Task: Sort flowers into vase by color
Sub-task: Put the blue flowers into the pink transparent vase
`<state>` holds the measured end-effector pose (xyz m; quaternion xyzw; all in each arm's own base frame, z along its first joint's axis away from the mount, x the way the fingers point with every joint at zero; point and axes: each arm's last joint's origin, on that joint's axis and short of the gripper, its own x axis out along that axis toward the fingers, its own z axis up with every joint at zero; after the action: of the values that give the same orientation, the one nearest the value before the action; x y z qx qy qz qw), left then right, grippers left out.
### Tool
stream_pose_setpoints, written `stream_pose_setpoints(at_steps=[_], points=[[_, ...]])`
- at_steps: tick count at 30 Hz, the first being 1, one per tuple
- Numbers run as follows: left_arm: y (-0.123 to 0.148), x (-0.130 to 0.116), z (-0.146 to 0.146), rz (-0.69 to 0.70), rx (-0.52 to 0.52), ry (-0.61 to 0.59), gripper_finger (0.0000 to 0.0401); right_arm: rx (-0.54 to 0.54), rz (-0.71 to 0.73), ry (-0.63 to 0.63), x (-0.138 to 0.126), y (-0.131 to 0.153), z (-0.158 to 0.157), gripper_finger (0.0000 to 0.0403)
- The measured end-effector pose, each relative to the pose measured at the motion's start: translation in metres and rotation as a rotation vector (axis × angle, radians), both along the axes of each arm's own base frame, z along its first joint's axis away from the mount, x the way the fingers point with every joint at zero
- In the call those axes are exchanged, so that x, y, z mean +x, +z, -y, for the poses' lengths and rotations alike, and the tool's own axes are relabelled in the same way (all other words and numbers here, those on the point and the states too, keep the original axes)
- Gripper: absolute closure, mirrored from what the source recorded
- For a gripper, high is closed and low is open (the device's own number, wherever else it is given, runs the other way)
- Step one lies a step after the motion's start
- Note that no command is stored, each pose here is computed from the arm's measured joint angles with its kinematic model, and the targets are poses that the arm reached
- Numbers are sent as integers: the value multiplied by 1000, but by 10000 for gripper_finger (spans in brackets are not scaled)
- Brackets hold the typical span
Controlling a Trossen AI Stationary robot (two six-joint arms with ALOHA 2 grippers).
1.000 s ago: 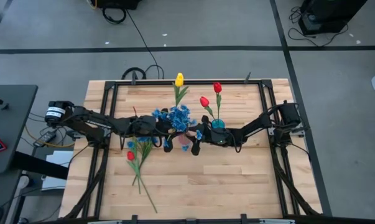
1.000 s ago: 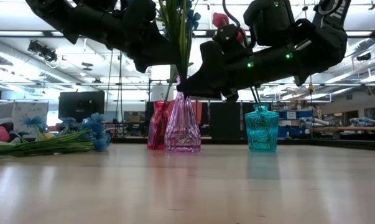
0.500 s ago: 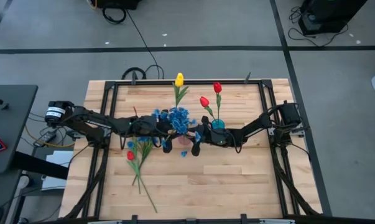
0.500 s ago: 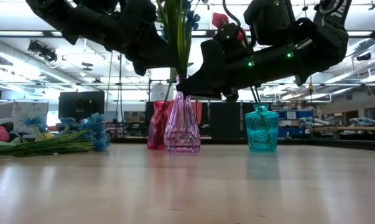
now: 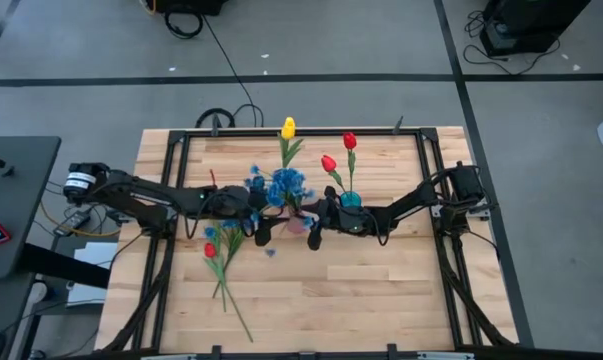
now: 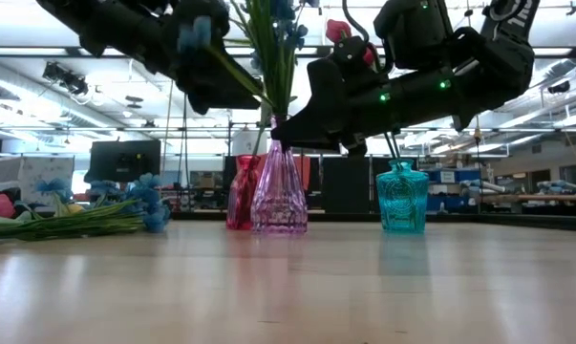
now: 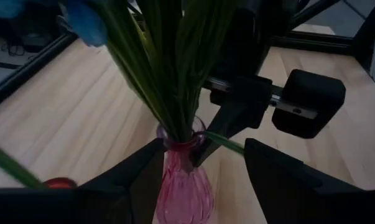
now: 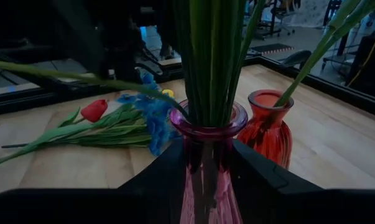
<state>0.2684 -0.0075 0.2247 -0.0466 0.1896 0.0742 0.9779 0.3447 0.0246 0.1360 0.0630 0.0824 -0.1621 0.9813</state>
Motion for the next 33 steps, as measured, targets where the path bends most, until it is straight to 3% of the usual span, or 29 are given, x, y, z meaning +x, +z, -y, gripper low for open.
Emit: stream_pose_setpoints(at_steps=[10,16,23,29,33], points=[[9,-17,-1,-59,12,14,178,10,1,21,0,0,-1,281],[19,-26,-2,-10,21,38,179,10,1,24,0,0,-1,281],[-8,-33,7,142,20,30,179,10,6,24,0,0,-1,281],[-19,-47,16,443,29,123,180,13,11,26,0,1,-1,281],[-26,-38,24,479,85,151,193,13,14,26,0,1,-1,280]])
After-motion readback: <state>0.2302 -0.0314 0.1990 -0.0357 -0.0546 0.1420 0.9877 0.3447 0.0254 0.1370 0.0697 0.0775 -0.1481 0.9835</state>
